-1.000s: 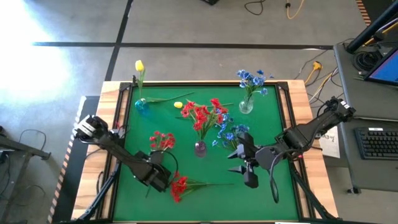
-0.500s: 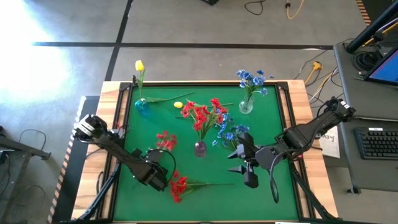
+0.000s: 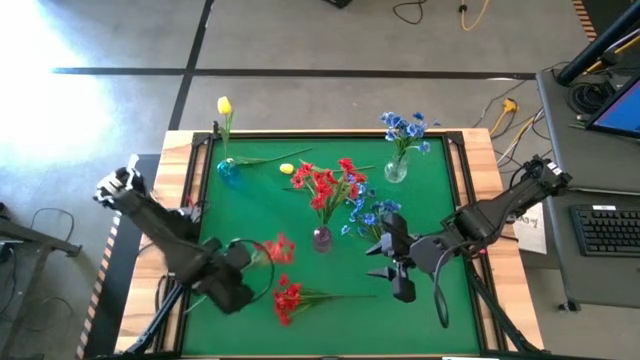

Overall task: Sort flowers into vase by color
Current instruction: Put the left red flowers into the purple vase

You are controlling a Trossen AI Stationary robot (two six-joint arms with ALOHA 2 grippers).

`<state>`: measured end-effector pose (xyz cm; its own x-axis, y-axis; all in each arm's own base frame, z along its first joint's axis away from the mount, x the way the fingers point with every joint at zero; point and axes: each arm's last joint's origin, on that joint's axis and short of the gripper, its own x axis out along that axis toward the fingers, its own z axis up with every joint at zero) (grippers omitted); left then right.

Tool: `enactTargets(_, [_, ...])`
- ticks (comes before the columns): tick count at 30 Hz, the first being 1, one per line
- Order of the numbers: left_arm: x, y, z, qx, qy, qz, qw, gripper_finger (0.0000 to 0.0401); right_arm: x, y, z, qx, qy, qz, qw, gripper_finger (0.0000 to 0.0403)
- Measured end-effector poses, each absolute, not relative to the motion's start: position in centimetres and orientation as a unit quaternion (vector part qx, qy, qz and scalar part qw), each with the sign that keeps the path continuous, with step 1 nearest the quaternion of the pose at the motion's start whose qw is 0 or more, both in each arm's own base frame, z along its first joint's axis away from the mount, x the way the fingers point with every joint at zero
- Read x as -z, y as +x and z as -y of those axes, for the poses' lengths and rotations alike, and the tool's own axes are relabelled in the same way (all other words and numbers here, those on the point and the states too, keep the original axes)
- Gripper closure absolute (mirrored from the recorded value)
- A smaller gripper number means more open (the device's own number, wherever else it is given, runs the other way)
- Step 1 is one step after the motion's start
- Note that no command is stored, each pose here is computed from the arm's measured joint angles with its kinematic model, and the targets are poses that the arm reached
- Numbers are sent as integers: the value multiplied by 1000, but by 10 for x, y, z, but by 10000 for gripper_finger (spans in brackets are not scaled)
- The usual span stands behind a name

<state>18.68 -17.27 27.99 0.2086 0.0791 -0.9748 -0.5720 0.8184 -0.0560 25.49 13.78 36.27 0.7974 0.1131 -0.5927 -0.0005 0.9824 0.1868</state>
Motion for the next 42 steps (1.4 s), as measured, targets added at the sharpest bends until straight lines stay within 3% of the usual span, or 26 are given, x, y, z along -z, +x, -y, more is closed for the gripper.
enactTargets(7, [-338,166,197,-89,-133,-392,906,401,-356,255,-138,-29,72,-321,944,188])
enactTargets(12, [-356,174,206,-59,-53,-254,964,401,-348,262,-141,-35,49,-279,958,188])
enactTargets(16, [-355,195,211,-54,19,-205,977,401,-343,275,-143,15,-5,-217,976,188])
enactTargets(21, [-347,220,210,-58,68,-167,982,401,-333,296,-155,9,-49,-174,983,188])
enactTargets(32, [-342,240,206,-64,57,-56,995,401,-328,330,-174,-1,-44,-50,998,188])
enactTargets(42, [-326,247,198,-79,37,-35,996,401,-328,341,-178,-16,-42,5,999,188])
